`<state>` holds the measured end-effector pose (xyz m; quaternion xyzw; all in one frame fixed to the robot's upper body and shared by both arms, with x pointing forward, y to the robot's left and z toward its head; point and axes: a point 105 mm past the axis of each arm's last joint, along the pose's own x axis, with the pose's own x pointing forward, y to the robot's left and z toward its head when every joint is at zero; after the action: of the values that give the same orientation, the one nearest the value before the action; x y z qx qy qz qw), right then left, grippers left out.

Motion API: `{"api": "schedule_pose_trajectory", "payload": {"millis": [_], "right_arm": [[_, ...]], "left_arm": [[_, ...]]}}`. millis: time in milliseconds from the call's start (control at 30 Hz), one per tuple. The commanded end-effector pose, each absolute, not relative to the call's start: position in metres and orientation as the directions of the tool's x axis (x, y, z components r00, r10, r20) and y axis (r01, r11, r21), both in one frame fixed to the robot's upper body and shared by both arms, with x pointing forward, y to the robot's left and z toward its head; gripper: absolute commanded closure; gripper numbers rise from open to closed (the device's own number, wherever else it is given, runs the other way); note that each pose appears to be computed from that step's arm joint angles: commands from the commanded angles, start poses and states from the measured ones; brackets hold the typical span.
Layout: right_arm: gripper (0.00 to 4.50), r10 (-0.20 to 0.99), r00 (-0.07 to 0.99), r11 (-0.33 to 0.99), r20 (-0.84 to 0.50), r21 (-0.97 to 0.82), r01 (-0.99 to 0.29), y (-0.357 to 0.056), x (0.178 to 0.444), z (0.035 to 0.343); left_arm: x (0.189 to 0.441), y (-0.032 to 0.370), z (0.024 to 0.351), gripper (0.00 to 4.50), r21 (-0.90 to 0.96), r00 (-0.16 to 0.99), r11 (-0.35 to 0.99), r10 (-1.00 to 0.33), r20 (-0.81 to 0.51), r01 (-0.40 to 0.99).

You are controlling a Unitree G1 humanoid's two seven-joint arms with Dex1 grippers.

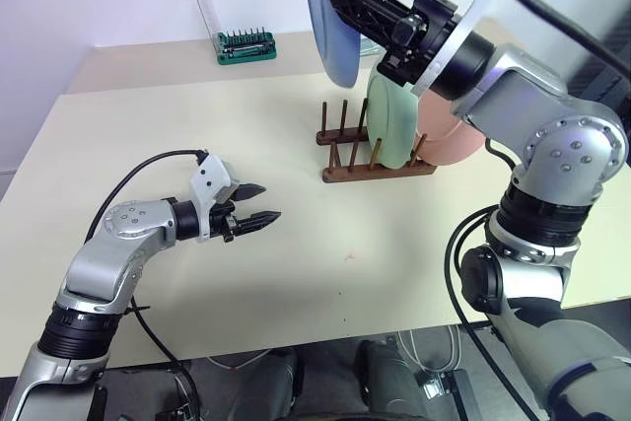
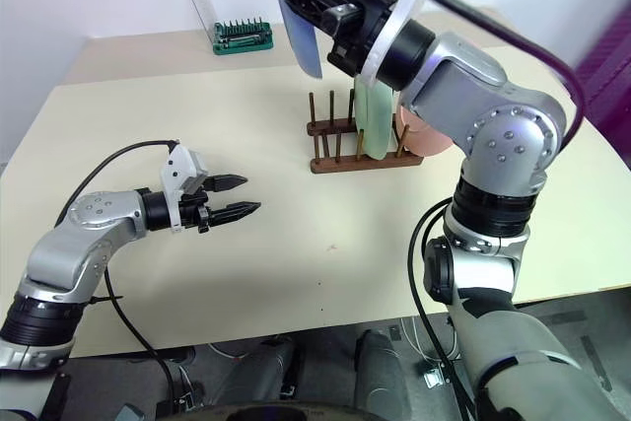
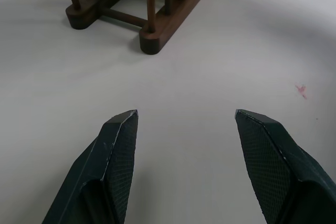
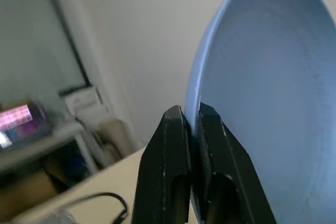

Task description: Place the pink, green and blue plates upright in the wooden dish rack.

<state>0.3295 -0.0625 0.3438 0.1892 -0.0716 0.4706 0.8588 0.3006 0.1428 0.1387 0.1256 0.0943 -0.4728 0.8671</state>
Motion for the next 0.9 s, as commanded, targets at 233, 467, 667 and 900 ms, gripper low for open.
{"api": "schedule_pose_trajectory", "payload": {"millis": [233, 467, 667, 900], "right_arm": [[4.45, 0.756, 0.601, 0.442, 0.259, 0.475, -0.761, -0.071, 0.347, 0.329], [4.45, 0.760, 0.616, 0.443, 0.207, 0.528, -0.724, -0.065, 0.353, 0.314], [4.45, 0.757, 0.620, 0.462, 0.206, 0.503, -0.731, -0.064, 0.352, 0.315], [4.45, 0.774, 0.564, 0.428, 0.286, 0.420, -0.800, -0.057, 0.332, 0.349]], "left_arm": [[0.293, 0.136, 0.158, 1.47, 0.146, 0.516, 0.495, -0.831, -0.207, 0.857], [0.294, 0.135, 0.156, 1.47, 0.145, 0.515, 0.495, -0.830, -0.213, 0.857], [0.292, 0.134, 0.154, 1.47, 0.143, 0.513, 0.493, -0.830, -0.218, 0.858], [0.291, 0.135, 0.155, 1.47, 0.143, 0.514, 0.494, -0.829, -0.219, 0.858]]}}
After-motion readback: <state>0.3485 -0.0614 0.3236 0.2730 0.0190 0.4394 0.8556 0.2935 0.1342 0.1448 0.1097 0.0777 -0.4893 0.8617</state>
